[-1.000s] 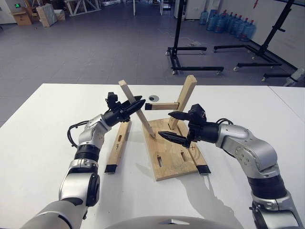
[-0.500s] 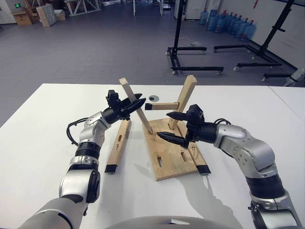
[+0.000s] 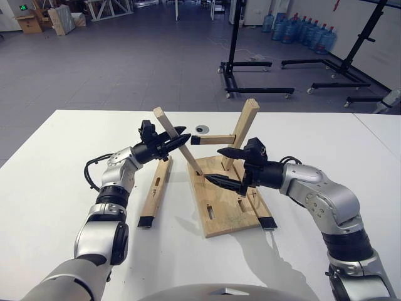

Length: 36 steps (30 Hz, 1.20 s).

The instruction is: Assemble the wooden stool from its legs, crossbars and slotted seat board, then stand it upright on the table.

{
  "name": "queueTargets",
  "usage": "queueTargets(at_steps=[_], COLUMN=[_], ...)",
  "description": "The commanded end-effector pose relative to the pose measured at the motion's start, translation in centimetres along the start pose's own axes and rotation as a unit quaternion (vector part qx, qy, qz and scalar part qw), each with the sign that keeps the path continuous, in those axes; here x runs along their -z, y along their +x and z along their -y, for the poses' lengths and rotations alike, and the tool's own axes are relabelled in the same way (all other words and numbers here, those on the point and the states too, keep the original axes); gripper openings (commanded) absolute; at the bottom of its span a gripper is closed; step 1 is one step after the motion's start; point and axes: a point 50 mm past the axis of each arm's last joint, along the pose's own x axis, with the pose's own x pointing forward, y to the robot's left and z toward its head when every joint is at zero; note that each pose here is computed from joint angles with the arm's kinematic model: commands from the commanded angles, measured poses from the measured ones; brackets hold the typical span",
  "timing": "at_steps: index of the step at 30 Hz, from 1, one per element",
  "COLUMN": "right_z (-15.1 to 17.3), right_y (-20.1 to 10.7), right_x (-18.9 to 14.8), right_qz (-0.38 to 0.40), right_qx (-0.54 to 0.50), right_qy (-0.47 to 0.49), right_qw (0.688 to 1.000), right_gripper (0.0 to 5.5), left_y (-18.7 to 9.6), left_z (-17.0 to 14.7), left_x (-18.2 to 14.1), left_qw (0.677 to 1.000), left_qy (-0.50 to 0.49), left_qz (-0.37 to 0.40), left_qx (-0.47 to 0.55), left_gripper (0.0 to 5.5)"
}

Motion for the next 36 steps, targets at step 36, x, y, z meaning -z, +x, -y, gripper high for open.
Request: queueTargets(at_steps=[36], right_z=[-0.6], right_y=[0.8], right_x=[0.0], right_qz=[0.001], right_qx=[-0.012], right_qy=[-0.009], right_qw=[1.0], right_gripper=[5.4], left_y=[1.6], left_z=[-0.1], left_x=[-2.8], left_qw=[0.983], left_qy=[0.012], left_qz=[-0.17], left_qx=[0.069], left_gripper=[2.01])
